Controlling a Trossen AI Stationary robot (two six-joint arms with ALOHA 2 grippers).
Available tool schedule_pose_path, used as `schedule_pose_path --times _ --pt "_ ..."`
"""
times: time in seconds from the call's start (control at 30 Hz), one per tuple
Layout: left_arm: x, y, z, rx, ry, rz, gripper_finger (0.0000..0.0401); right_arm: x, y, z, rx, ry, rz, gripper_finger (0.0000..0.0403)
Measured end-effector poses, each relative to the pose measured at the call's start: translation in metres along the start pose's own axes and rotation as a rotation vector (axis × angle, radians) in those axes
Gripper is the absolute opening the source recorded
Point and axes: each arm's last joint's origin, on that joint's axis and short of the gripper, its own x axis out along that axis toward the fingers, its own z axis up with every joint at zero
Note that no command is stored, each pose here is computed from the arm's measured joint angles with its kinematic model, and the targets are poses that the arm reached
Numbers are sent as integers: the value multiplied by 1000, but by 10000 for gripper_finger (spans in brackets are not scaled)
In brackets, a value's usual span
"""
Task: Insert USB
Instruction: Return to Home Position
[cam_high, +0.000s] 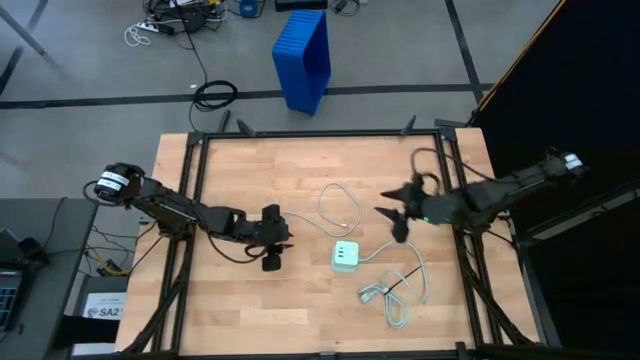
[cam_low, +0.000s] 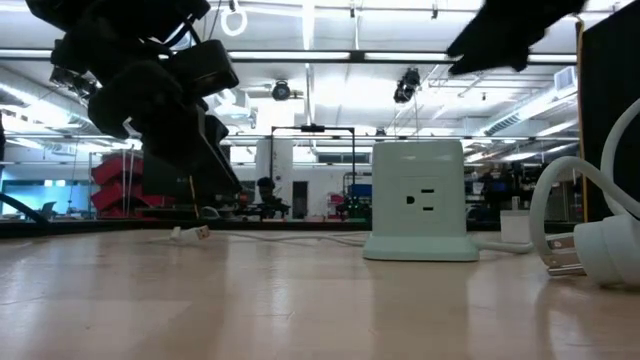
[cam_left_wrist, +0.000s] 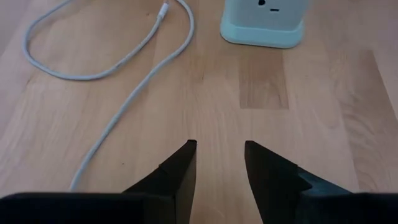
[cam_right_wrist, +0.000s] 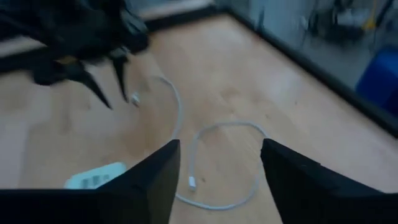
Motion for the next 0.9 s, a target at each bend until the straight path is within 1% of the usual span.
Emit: schedule_pose_path --times 0.1,0.2,0.3,0.4,0.47,0.5,0.6,0.67,0.73,0.83,0.9 --pt "0 0 2 13 -25 -5 122 -19 4 -18 -3 -116 51 158" --pt "-1 -1 9 53 -36 -6 122 -26 8 -42 -43 -189 154 132" --pt "-5 -3 24 74 -55 -6 122 -27 12 -67 -105 -256 254 96" --pt "-11 -5 42 92 -75 -8 122 -26 9 -86 -172 -335 299 49" --pt "-14 -6 52 109 -96 -10 122 -27 4 -92 -216 -398 288 17" --pt "-16 -7 57 115 -108 -12 122 -28 1 -92 -230 -431 271 9" --pt "-18 -7 63 137 -128 -12 122 -32 -11 -87 -228 -525 227 6" --pt "-19 -7 65 153 -135 -9 122 -34 -18 -83 -218 -563 206 2" --pt "-19 -7 66 160 -144 -2 122 -33 -26 -80 -207 -570 161 1" --pt "-19 -7 68 170 -158 -1 122 -28 -38 -79 -205 -539 52 0" --pt "-19 -7 68 170 -162 -1 122 -24 -46 -78 -193 -530 4 0"
